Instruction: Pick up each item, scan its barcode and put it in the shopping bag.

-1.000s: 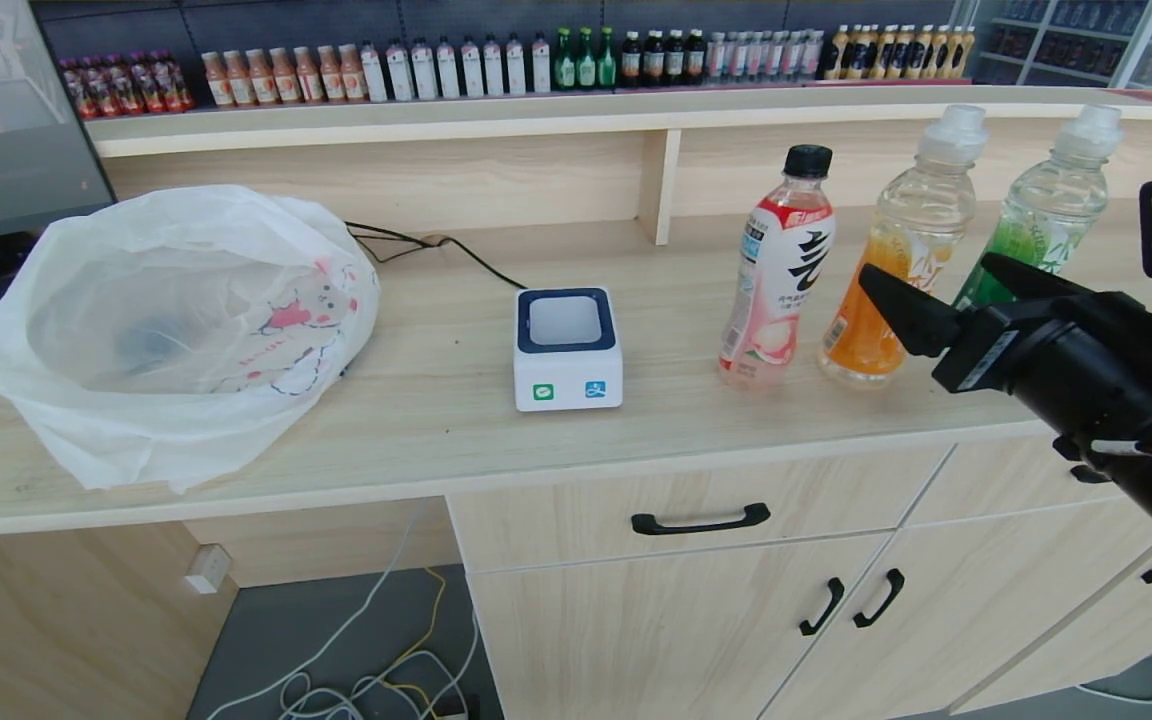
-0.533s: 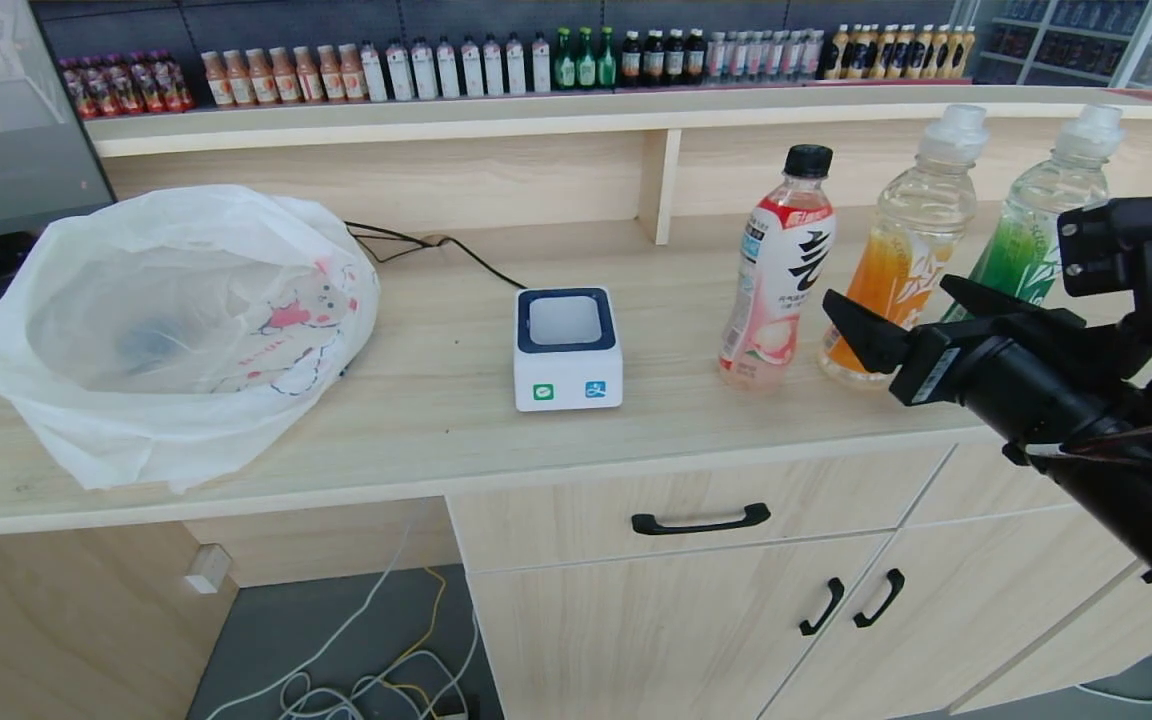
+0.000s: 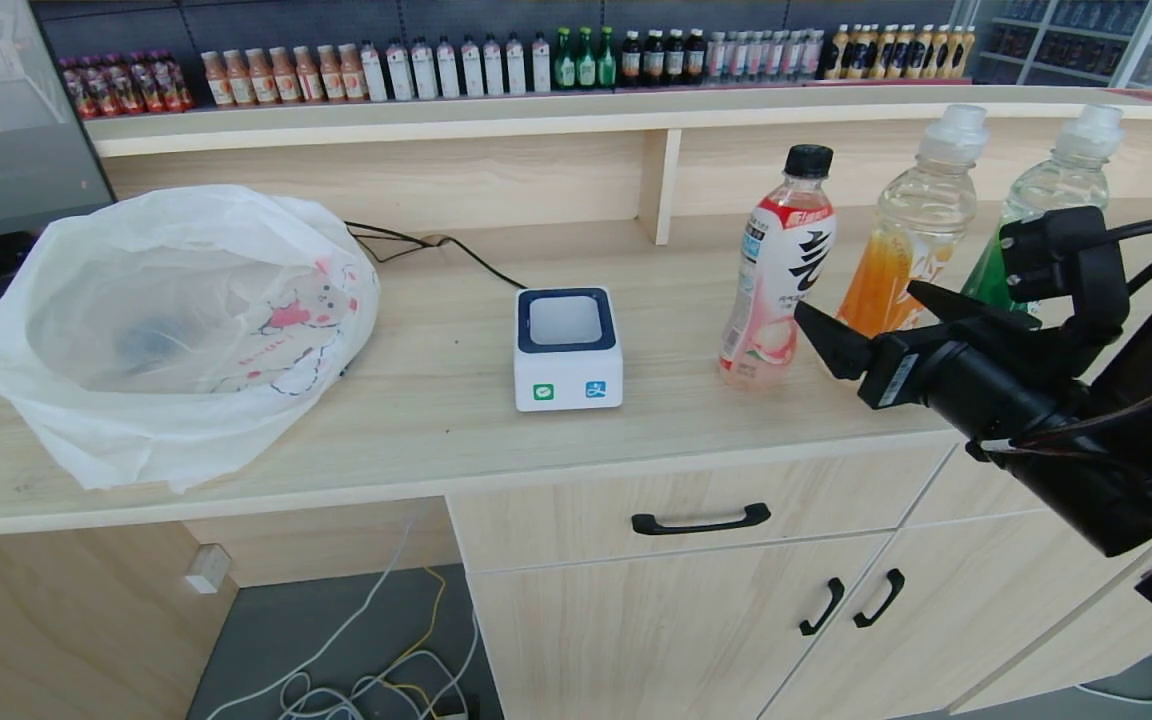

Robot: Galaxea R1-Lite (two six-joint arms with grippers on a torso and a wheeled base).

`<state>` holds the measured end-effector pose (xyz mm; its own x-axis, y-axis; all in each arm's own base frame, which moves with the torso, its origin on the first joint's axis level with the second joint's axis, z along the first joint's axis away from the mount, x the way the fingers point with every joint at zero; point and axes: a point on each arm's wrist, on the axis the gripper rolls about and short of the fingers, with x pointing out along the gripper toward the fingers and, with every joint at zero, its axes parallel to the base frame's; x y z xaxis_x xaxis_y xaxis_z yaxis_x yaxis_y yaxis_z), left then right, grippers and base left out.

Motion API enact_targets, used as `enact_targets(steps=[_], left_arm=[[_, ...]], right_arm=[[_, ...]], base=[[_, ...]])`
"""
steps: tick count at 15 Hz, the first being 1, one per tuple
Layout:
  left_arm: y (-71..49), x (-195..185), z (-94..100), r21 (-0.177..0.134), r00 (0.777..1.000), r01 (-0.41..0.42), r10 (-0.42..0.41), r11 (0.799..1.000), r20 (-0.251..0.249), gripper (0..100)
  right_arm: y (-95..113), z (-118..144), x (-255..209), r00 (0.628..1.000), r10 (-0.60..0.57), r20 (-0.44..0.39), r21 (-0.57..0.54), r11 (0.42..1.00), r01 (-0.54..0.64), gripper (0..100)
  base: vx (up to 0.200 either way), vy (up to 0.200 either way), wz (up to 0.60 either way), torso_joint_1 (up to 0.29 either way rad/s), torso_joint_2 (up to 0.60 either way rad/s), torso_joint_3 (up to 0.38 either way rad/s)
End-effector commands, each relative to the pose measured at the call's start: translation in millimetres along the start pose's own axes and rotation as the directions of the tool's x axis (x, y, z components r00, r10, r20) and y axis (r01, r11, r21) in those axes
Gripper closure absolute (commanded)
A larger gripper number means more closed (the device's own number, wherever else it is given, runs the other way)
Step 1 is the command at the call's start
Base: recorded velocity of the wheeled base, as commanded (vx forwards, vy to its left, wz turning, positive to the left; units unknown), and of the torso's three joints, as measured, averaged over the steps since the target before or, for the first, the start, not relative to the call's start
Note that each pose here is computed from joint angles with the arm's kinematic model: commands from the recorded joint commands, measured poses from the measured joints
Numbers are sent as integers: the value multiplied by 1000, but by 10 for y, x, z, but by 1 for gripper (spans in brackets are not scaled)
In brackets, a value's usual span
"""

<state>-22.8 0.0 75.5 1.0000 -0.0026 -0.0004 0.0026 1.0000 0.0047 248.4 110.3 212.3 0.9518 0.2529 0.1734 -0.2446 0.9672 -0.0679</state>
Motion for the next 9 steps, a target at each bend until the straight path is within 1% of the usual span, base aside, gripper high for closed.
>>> enact_targets(steps=[1,3,5,9], left_arm=[[0,0,0,0,1000,-1,1,1000,0,0],[0,0,0,0,1000,-1,1,1000,0,0],[0,0,0,0,1000,-1,1,1000,0,0],[0,0,0,0,1000,1,-1,1000,0,0]], right_arm=[[62,-52,90,1000,14,-8,-4,1000,-15,0],[113,-80,127,1000,29,-12,-3,1000,-29,0],[127,-55,212,1000,25,4,0,1000,-25,0],[136,-74,277,1000,21,5,-1,1000,-21,0]], base=[[0,0,0,0,0,0],[0,0,0,0,0,0],[0,0,0,0,0,0],[0,0,0,0,0,0]])
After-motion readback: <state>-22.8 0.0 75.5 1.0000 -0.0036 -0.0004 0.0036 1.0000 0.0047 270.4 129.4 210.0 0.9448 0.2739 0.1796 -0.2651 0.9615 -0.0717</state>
